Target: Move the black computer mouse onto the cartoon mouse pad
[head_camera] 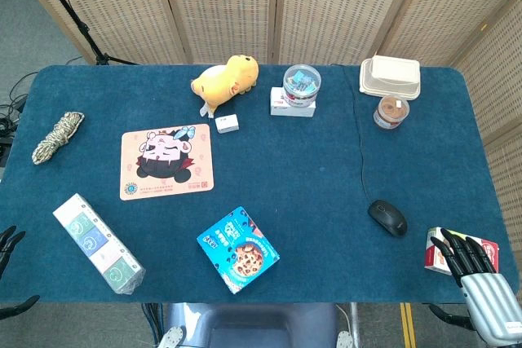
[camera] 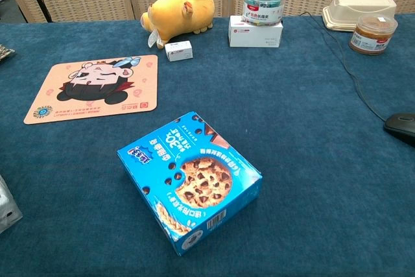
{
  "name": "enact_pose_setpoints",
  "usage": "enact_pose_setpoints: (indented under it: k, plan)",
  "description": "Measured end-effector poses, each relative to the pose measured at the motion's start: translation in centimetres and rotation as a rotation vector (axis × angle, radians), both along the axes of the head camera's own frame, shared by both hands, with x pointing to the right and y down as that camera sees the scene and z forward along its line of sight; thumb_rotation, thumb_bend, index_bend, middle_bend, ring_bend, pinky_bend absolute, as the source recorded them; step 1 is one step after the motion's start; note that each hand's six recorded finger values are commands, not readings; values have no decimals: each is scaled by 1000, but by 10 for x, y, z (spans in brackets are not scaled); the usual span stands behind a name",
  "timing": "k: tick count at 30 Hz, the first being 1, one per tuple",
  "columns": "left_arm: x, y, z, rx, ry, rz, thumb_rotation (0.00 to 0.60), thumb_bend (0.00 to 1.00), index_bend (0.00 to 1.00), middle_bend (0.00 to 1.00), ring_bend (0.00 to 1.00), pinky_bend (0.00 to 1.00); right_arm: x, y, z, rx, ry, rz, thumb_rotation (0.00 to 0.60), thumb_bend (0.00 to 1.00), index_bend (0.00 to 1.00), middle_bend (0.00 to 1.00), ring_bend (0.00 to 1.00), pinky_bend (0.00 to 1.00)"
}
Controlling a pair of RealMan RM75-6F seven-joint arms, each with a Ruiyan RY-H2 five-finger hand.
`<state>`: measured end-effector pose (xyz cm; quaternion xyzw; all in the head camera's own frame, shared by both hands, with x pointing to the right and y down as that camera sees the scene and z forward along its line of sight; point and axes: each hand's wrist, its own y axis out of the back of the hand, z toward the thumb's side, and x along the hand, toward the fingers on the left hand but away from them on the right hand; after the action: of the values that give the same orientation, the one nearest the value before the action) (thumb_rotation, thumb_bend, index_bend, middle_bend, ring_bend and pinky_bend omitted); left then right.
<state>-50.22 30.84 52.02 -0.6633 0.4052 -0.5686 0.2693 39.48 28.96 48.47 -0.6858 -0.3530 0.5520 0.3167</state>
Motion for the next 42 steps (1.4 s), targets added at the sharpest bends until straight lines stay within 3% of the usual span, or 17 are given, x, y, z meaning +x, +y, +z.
enact_pose_setpoints:
  k: [19,30,42]
  plan:
    - [1,0,-4,36,-10,-5,600,0,0,0,0,0,-3,-10,17,40,-7,-11,600,0,0,0,0,0]
    - [-2,-2,-6,36,1,-18,600,0,0,0,0,0,-11,-47,69,63,-23,24,600,0,0,0,0,0]
    - [-9,-7,-6,24,13,-44,600,0,0,0,0,0,-24,-76,140,-61,-36,132,600,0,0,0,0,0]
